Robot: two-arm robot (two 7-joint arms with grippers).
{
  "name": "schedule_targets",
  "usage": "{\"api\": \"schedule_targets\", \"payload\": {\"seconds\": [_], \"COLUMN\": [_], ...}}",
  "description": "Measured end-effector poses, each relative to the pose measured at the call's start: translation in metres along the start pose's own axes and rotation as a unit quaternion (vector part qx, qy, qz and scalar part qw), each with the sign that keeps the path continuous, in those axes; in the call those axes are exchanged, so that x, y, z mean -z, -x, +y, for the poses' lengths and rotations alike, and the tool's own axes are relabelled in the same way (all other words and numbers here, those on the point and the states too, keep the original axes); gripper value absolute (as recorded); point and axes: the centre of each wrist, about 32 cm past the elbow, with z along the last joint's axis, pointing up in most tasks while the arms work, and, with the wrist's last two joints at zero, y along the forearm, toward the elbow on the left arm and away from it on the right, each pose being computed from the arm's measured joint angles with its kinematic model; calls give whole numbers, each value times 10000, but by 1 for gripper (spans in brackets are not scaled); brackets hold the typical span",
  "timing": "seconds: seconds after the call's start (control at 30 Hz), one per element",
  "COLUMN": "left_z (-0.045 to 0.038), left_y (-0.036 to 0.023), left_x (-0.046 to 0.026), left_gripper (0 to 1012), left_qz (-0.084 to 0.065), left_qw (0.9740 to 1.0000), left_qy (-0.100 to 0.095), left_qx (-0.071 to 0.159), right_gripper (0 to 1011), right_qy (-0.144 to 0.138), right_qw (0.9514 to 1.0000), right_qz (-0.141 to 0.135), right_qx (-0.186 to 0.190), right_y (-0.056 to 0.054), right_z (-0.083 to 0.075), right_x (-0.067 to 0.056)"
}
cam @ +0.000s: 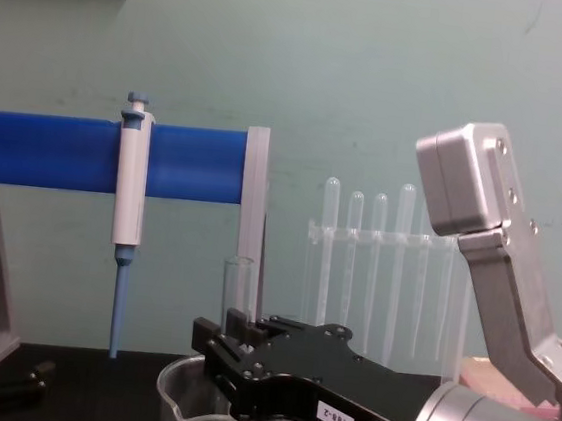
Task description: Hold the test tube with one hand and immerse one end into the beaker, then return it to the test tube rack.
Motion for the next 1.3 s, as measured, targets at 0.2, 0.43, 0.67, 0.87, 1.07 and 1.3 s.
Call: {"api": "schedule_targets", "payload": {"seconds": [0.2,0.43,0.67,0.87,1.07,1.3], "left_z": [0,0,0,0,0,0], "left_y": [0,0,0,0,0,0], "left_x": [0,0,0,0,0,0], "left_gripper": [1000,1000,1000,1000,1000,1000], "left_qz": [0,0,0,0,0,0], "left_qw": [10000,10000,10000,10000,10000,10000], "left_qy": [0,0,0,1,0,0], "left_qx": [-1,-1,0,-1,0,0], "right_gripper": [229,229,229,229,229,229], "right_qy": [0,0,0,0,-65,-299], "right_qw": [10000,10000,10000,10000,10000,9995], "right_qz": [0,0,0,0,-14,-127], "right_qx": [0,0,0,0,7,0], "right_y": [0,0,0,0,7,-7], "right_z": [0,0,0,0,-4,-32], "right_x": [0,0,0,0,-76,-454]}}
